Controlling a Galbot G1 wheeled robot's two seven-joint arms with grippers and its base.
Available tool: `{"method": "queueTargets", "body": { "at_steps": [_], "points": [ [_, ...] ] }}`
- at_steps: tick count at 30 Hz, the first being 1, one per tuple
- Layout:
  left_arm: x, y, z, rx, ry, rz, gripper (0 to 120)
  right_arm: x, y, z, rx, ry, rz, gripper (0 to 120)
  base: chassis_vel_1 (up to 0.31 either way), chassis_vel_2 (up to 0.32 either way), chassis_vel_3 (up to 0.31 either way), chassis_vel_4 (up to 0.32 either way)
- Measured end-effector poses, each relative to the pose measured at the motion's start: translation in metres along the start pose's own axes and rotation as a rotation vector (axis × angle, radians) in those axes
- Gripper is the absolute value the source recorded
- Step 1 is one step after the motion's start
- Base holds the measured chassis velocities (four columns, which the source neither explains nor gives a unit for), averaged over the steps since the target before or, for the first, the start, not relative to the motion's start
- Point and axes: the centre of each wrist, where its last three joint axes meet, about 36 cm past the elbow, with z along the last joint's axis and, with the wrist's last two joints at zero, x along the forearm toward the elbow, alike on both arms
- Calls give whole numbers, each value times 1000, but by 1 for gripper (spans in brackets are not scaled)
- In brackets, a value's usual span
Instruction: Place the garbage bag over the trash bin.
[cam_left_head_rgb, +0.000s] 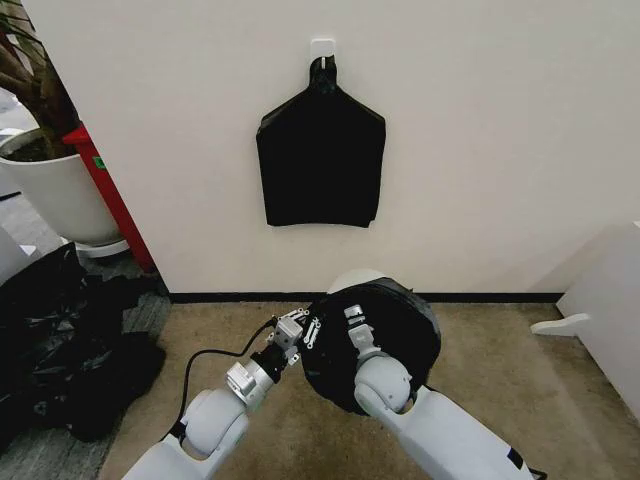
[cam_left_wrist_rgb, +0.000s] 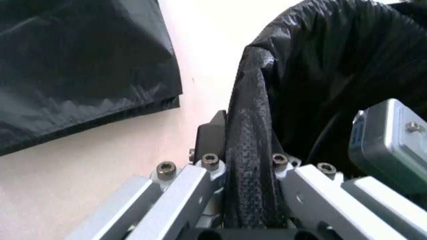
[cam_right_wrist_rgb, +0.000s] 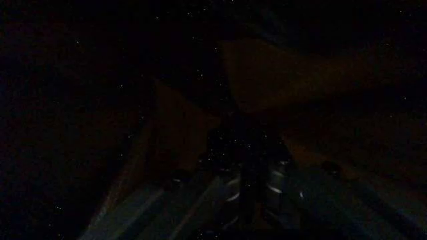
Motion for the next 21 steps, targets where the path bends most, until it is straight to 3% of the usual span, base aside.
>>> {"method": "queueTargets", "body": {
  "at_steps": [4,7,10,14,18,21],
  "points": [
    [1,2,-1,-6,0,-1,4,8,0,7,13,-69,2,0,0,0,0,0],
    [0,3,-1,-7,-1,-2,4,27,8,7,-49,-156,-95,0,0,0,0,0],
    [0,3,0,-6,0,-2,4,36,12,4,-79,-161,-138,0,0,0,0,0],
    [-1,3,0,-4,-1,-3,4,44,17,2,-70,-98,-162,0,0,0,0,0],
    [-1,7,-1,-8,-5,-12,4,42,15,5,23,7,-93,0,0,0,0,0],
    [-3,10,-1,-11,-6,-21,4,40,11,5,72,12,-36,0,0,0,0,0]
  ]
}}
